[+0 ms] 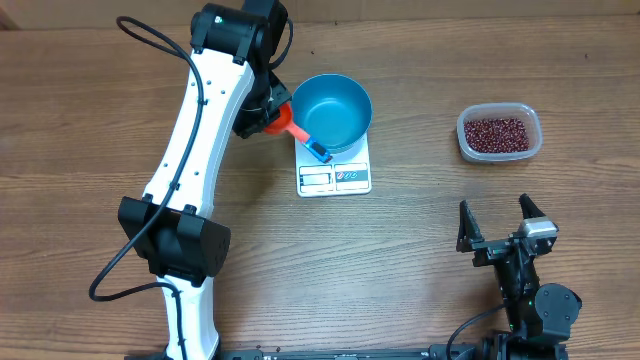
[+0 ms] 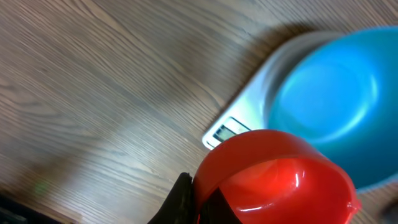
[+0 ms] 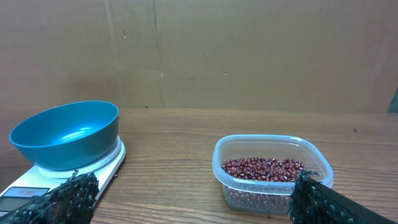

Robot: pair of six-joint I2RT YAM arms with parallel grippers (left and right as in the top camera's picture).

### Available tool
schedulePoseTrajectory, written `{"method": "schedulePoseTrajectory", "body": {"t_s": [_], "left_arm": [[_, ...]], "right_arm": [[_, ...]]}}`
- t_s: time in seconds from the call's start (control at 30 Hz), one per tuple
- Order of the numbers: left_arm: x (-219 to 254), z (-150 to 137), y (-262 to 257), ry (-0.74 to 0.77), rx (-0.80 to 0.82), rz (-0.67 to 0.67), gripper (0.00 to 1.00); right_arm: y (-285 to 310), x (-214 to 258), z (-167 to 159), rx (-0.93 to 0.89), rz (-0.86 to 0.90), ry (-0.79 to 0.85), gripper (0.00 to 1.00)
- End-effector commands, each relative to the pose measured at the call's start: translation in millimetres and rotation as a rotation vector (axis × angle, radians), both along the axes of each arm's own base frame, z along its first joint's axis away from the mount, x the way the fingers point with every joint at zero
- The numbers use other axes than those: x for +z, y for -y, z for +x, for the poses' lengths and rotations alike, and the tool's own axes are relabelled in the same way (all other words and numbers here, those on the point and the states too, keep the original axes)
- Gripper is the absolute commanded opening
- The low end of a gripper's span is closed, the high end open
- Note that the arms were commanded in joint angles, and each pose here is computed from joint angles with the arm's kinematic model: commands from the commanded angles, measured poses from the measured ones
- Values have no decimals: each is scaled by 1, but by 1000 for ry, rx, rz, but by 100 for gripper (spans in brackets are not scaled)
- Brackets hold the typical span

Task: Scoop item into bowl and weigh 150g on scale
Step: 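Lift the red scoop with the left gripper toward the teal bowl, then move the right gripper toward the scoop's blue handle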

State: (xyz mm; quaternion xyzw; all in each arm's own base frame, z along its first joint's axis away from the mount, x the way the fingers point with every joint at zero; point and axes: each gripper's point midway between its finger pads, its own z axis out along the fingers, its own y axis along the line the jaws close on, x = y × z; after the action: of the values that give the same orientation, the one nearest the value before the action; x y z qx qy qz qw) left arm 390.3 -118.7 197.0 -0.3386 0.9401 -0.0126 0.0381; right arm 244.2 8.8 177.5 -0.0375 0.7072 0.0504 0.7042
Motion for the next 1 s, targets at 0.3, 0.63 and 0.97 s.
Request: {"method": "schedulePoseTrajectory", "body": {"t_s": [0.3,0.63,0.97], "left_arm": [[8,-8,33,-32,-4,-177,4],[8,-8,33,-32,-4,-176,4],[8,-8,33,-31,-2,-176,4]], "right_arm": [[-1,19,-2,11,263,34,100],[-1,39,-10,-11,288,-50,100],[-4,60,8,12,323,-240,100]]}}
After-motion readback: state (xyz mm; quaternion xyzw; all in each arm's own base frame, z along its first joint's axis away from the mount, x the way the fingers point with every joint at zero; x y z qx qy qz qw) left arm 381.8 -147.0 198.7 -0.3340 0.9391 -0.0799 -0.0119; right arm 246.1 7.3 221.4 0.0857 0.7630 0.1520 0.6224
